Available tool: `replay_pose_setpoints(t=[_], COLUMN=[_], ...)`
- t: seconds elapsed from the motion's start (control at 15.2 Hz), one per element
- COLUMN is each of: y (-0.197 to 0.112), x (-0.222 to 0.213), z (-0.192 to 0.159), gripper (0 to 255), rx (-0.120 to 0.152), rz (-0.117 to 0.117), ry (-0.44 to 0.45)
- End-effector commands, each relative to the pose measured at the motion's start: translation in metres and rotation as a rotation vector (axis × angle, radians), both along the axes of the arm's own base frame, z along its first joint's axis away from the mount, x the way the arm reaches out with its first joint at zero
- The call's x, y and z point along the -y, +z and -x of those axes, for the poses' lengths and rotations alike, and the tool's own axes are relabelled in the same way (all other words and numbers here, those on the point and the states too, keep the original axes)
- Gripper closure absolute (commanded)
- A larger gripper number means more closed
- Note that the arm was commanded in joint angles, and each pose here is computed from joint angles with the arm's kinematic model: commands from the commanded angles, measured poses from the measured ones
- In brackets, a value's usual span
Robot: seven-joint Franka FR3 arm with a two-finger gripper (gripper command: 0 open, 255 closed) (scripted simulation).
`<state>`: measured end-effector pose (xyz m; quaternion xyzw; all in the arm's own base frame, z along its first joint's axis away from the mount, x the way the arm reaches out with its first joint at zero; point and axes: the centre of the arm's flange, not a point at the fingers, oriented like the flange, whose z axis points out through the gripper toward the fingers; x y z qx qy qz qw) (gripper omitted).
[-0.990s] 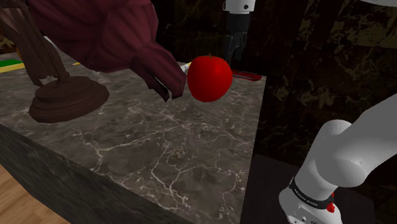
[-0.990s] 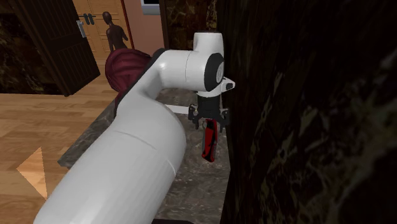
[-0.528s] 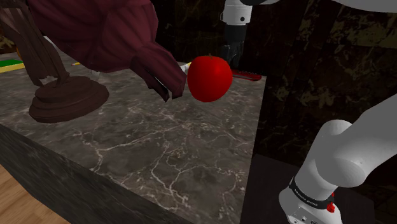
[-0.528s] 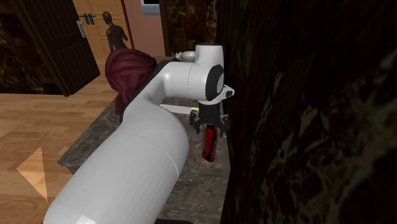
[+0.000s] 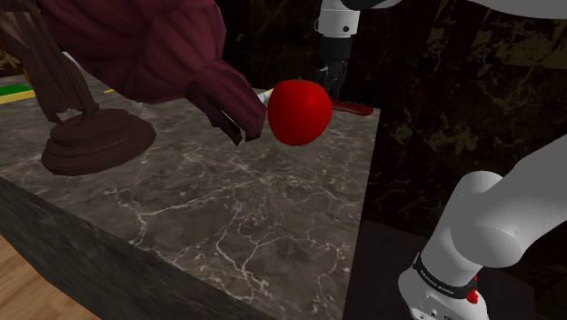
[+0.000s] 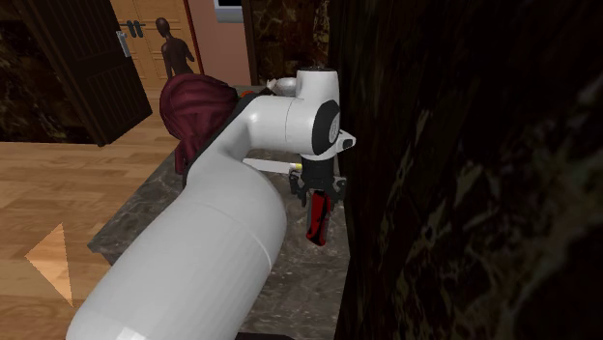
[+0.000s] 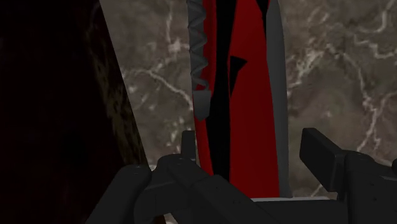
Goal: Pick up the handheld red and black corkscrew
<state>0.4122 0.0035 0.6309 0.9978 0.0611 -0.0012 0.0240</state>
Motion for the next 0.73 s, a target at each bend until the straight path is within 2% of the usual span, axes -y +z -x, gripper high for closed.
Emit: replay_pose_setpoints(t=[0.0,0.13,0.66], y=[-0.001,0.0,0.042], x=[0.0,0.0,0.0], z=[0.0,0.0,0.0], gripper=[255,255,255], rx=[-0.001,-0.001,-0.001], rz=[0.0,0.0,0.0], ry=[-0.001,-0.001,-0.001])
